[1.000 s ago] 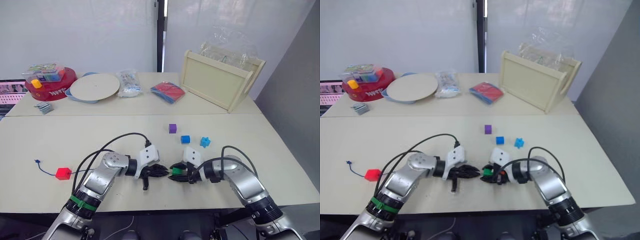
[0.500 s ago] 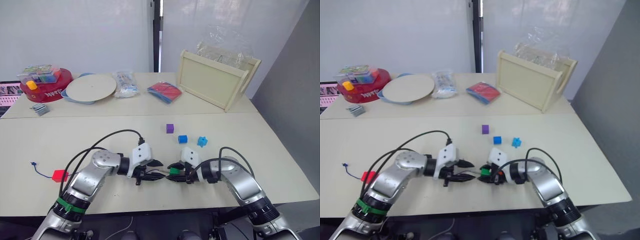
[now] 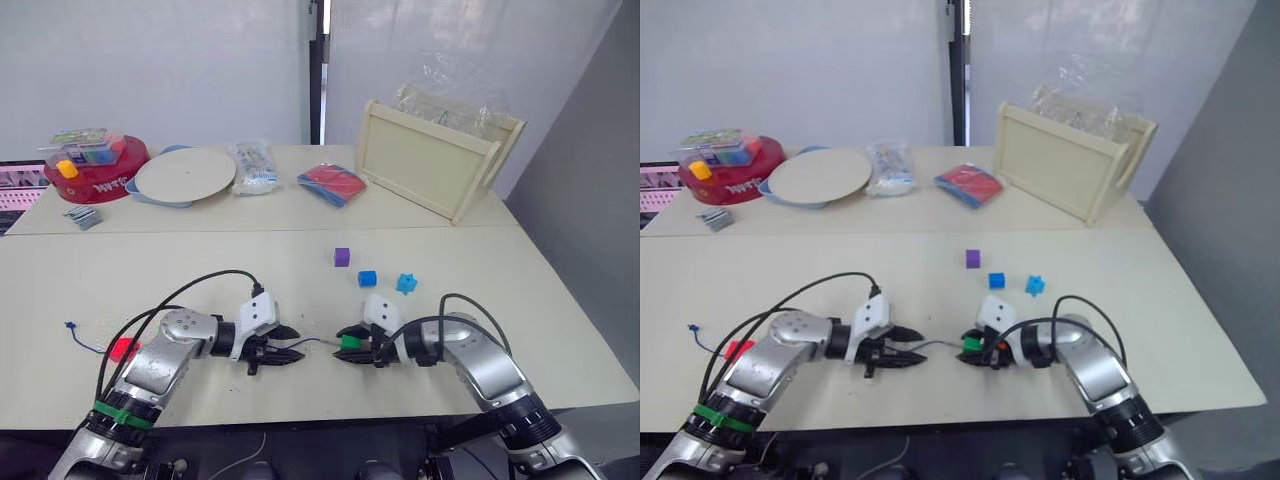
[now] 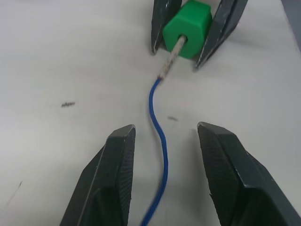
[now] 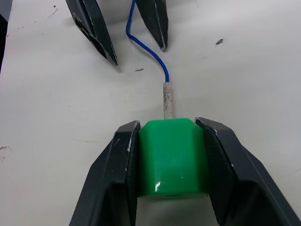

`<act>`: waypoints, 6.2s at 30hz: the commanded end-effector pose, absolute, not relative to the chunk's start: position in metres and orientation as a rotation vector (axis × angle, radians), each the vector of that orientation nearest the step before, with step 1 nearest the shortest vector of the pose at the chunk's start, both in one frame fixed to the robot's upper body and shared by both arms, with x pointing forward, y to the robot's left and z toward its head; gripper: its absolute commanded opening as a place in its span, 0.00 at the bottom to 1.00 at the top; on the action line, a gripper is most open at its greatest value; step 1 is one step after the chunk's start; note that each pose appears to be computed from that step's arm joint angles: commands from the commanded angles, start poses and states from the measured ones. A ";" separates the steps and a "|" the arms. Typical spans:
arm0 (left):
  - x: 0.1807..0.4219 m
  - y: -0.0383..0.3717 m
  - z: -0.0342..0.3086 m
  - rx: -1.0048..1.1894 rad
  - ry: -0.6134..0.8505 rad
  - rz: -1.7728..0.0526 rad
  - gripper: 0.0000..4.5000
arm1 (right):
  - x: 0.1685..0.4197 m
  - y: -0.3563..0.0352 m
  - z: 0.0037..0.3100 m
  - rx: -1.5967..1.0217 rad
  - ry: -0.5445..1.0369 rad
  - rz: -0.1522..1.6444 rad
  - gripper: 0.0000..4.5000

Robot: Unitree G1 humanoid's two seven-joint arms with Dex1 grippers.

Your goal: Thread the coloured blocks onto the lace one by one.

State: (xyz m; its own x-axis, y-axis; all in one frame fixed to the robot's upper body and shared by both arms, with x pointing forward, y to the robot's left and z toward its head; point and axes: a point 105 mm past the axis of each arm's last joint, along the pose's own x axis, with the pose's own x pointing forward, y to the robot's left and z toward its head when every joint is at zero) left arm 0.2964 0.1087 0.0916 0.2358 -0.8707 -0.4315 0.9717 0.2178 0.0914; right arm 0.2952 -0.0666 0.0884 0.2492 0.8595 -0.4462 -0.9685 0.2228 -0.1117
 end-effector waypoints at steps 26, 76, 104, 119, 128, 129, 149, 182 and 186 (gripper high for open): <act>0.295 0.055 0.115 0.363 0.158 -1.450 0.01 | 0.286 -0.062 0.079 -0.375 0.355 1.284 0.31; 0.302 0.018 0.103 0.548 0.143 -1.600 0.44 | 0.275 -0.125 0.099 -0.434 0.304 1.095 1.00; 0.299 0.053 0.099 0.550 0.237 -1.561 0.29 | 0.278 -0.120 0.104 -0.506 0.272 1.167 0.00; 0.271 0.314 0.107 0.659 0.659 -0.951 0.29 | 0.280 -0.121 0.109 -0.518 0.269 1.221 0.00; 0.276 0.290 0.139 0.570 0.515 -0.983 0.52 | 0.287 -0.115 0.110 -0.522 0.264 1.255 0.00; 0.277 0.283 0.143 0.565 0.495 -0.991 0.59 | 0.287 -0.115 0.109 -0.521 0.265 1.258 0.00; 0.299 0.066 0.125 0.439 0.172 -1.424 0.88 | 0.281 -0.111 0.109 -0.545 0.283 1.257 0.00; 0.305 0.039 0.118 0.370 0.149 -1.478 0.01 | 0.276 -0.109 0.106 -0.525 0.294 1.240 0.00; 0.302 0.039 0.123 0.377 0.143 -1.499 0.18 | 0.276 -0.109 0.106 -0.526 0.296 1.236 0.00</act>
